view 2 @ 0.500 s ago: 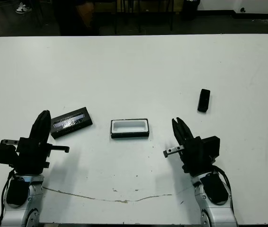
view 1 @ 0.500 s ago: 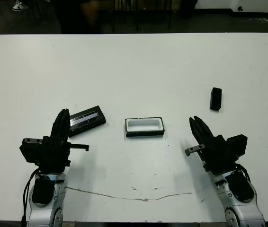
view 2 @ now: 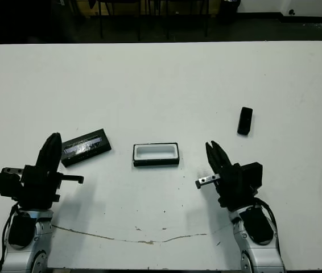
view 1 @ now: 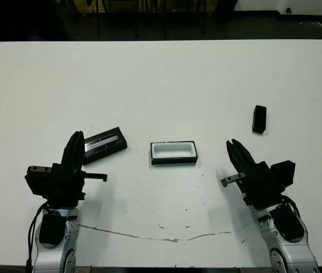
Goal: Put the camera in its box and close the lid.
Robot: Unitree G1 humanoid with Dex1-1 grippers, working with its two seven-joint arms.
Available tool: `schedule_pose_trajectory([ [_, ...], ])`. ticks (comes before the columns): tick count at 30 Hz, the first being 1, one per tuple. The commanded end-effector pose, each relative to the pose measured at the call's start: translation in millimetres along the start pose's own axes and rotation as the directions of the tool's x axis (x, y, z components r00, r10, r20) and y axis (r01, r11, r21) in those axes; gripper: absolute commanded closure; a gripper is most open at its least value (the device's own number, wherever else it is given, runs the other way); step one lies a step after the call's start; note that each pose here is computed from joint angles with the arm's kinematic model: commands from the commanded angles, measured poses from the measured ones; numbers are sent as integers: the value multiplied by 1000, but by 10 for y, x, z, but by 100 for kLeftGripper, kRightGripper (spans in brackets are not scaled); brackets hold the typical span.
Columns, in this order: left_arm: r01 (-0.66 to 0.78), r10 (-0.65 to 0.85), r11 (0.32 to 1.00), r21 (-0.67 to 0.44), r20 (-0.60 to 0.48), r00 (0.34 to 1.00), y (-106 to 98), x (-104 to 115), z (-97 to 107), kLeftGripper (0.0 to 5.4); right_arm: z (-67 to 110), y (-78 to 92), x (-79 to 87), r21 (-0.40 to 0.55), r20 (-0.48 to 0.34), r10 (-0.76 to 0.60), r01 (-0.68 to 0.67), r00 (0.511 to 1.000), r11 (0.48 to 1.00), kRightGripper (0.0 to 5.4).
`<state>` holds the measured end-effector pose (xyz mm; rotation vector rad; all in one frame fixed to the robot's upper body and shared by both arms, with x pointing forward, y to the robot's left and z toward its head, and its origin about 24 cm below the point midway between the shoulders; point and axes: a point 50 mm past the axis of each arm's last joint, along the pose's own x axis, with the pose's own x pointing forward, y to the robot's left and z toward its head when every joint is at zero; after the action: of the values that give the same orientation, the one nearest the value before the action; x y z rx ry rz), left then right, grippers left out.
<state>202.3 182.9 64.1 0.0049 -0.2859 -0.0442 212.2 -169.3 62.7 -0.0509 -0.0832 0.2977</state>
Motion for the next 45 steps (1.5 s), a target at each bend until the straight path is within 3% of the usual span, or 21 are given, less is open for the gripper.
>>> schedule_pose_trajectory([
  [1, -3, 3, 1000, 8, -36, 999, 15, -18, -25, 539, 23, -75, 27, -23, 19, -21, 22, 1000, 999, 540],
  [7, 5, -5, 1000, 13, -30, 1000, 14, -20, -30, 539, 341, -259, 190, -95, 106, -126, 136, 986, 986, 540],
  [12, 3, -3, 1000, 2, -34, 999, 12, -27, -31, 539, 649, -406, 434, -166, 168, -262, 289, 950, 943, 540],
  [17, 5, -4, 1000, 12, -20, 1000, 34, -36, -45, 540, 839, -540, 717, -192, 163, -340, 368, 926, 910, 480],
  [26, 4, -4, 1000, 1, -27, 1000, 28, -54, -52, 540, 705, -757, 1078, -248, 16, -380, 372, 925, 894, 323],
  [41, -4, 4, 1000, 6, -39, 999, 30, -65, -50, 540, 497, -910, 1276, -181, -149, -484, 458, 862, 870, 59],
  [45, -4, 4, 1000, 6, -42, 999, 30, -70, -51, 540, 464, -860, 1268, -165, -155, -497, 474, 854, 865, 82],
])
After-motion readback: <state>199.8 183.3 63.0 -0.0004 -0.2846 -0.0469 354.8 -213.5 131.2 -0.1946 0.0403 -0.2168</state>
